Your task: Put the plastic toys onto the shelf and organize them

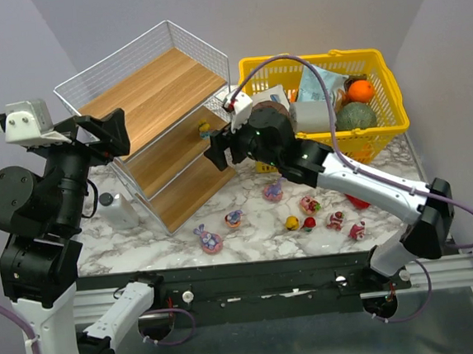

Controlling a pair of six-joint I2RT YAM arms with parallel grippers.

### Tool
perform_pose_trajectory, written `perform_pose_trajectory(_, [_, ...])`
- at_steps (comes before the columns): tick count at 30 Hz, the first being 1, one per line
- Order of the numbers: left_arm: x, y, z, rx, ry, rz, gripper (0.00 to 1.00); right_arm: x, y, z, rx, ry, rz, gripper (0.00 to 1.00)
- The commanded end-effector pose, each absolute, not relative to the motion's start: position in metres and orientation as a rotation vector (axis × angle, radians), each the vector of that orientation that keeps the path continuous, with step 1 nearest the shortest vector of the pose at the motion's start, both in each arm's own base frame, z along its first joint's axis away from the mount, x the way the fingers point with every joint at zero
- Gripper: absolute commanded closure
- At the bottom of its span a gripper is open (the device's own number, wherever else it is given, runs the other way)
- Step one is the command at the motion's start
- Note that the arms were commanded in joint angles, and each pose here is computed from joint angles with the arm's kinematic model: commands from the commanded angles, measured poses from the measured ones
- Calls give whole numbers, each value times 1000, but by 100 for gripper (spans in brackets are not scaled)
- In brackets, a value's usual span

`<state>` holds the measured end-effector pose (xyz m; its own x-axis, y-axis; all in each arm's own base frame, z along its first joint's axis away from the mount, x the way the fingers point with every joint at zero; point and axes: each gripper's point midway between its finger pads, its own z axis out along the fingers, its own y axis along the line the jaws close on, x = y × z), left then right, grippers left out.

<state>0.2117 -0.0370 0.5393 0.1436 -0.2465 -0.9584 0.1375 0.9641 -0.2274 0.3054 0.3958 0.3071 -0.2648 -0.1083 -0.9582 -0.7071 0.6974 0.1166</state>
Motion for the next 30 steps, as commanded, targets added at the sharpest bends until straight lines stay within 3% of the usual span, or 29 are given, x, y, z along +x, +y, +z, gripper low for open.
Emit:
perform_pose_trajectory(1, [202, -35, 540, -104, 1384, -290, 1, 269, 374, 326, -654, 1730, 791, 13])
perform_pose_trajectory(18, [196, -45, 522, -87, 1419, -357, 1, 195, 223, 137, -309, 2252, 505, 14])
perform_pose_trajectory(30, [198, -48, 517, -85, 1436, -376, 1, 187, 197, 62, -206, 2460, 264, 26])
